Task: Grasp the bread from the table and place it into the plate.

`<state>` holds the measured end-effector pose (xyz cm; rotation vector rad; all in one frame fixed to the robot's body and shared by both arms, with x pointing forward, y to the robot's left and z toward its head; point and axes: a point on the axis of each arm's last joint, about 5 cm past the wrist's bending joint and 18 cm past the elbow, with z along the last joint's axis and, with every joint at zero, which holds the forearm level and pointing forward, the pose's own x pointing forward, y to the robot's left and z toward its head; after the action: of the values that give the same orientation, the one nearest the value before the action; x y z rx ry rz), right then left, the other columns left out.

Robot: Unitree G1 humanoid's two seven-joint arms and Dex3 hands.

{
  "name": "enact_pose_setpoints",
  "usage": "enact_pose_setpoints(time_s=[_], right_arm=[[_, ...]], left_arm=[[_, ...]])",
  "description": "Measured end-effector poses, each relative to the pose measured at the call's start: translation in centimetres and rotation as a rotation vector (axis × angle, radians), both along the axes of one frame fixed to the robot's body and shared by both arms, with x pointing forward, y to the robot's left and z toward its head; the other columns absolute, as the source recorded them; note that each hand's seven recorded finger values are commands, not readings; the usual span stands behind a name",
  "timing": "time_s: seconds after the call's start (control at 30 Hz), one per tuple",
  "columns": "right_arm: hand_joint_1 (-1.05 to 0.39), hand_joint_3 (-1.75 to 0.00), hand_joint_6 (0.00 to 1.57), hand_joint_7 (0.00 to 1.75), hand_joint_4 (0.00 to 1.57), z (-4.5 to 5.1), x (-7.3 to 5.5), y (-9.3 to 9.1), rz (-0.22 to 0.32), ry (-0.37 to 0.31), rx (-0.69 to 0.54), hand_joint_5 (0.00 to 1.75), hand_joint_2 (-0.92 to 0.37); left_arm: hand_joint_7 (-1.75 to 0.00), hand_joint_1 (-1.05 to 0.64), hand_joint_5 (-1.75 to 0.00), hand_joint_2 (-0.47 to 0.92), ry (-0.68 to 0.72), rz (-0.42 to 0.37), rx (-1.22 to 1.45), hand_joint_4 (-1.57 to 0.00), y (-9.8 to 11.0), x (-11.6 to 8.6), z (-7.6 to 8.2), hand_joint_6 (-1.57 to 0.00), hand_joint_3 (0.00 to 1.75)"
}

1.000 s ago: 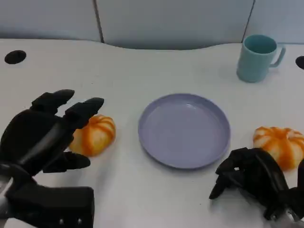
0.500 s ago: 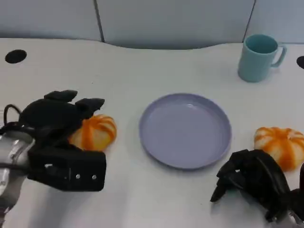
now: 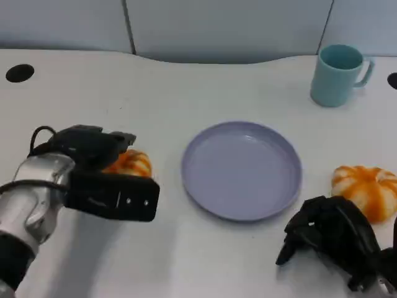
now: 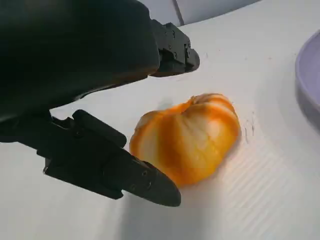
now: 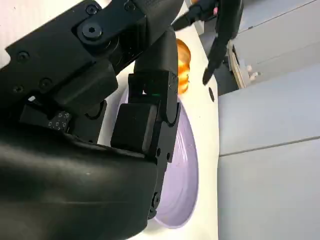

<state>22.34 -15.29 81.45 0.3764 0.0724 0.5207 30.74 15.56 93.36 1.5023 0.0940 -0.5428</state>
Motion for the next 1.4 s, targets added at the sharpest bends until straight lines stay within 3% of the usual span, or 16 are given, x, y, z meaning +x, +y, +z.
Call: enact_pose_setpoints(time_s=[0.27,0.7,0.97,1.17,1.2,1.27,1.3,1.33,1.37,1.4], right_arm=[[-1.05,0.0,1.57,0.34,1.57,-0.02,-0.1,-0.1,-0.001,0.0,0.007,0.49,-0.64],[-1.05,0.0,1.57,0.37,1.57,0.19,-0.3,-0.1,-0.021,0.0,-0.009,0.52,-0.64],[-1.05,0.0,1.57,0.37,1.57,0.26,-0.7,-0.1,-0.022,0.005,-0.007,0.53,-0.63],[-1.05,-0.01,1.57,0.37,1.57,0.42,-0.7,-0.2,-0.02,-0.001,-0.01,0.53,-0.64],[-1.05,0.0,1.57,0.37,1.57,0.43,-0.8,-0.3,-0.02,-0.002,-0.012,0.53,-0.64],[-1.05,0.0,1.57,0.38,1.57,0.47,-0.8,-0.3,-0.021,-0.003,-0.011,0.53,-0.63],[-1.05,0.0,1.57,0.38,1.57,0.48,-0.8,-0.3,-0.021,-0.002,-0.01,0.53,-0.63],[-1.05,0.0,1.57,0.38,1.57,0.48,-0.8,-0.3,-0.021,0.001,-0.01,0.53,-0.63],[-1.05,0.0,1.57,0.38,1.57,0.49,-0.8,-0.3,-0.02,0.001,-0.009,0.53,-0.63],[-1.05,0.0,1.57,0.38,1.57,0.5,-0.8,-0.3,-0.022,0.001,-0.009,0.53,-0.64]], left_arm=[[-0.03,-0.52,0.0,0.72,0.089,0.044,-0.018,0.0,-0.5,1.6,-0.6,-0.14,0.01],[-0.03,-0.48,-0.03,0.73,0.229,0.132,-0.07,-0.05,0.2,2.1,-2.2,-0.18,0.0],[-0.01,-0.43,-0.02,0.77,0.193,0.136,-0.072,-0.05,-0.5,1.7,-3.3,-0.16,0.01],[-0.01,-0.38,-0.04,0.78,0.072,0.106,-0.066,-0.09,-1.2,1.4,-4.0,-0.18,0.01],[-0.08,-0.26,-0.11,0.84,0.062,0.103,-0.069,-0.24,-1.3,1.3,-4.0,-0.34,0.03],[-0.09,-0.19,-0.15,0.87,0.016,0.108,-0.083,-0.33,-1.3,1.1,-4.4,-0.43,0.03],[-0.12,-0.2,-0.22,0.88,-0.01,0.11,-0.092,-0.47,-1.3,1.0,-4.6,-0.51,0.06],[-0.16,-0.22,-0.51,0.9,-0.03,0.112,-0.1,-0.63,-1.4,0.9,-4.7,-0.66,0.12],[-0.17,-0.23,-0.77,0.91,-0.051,0.11,-0.11,-0.68,-1.4,0.8,-4.9,-0.76,0.17],[-0.17,-0.24,-0.86,0.92,-0.076,0.108,-0.124,-0.7,-1.3,0.6,-5.1,-0.8,0.18]])
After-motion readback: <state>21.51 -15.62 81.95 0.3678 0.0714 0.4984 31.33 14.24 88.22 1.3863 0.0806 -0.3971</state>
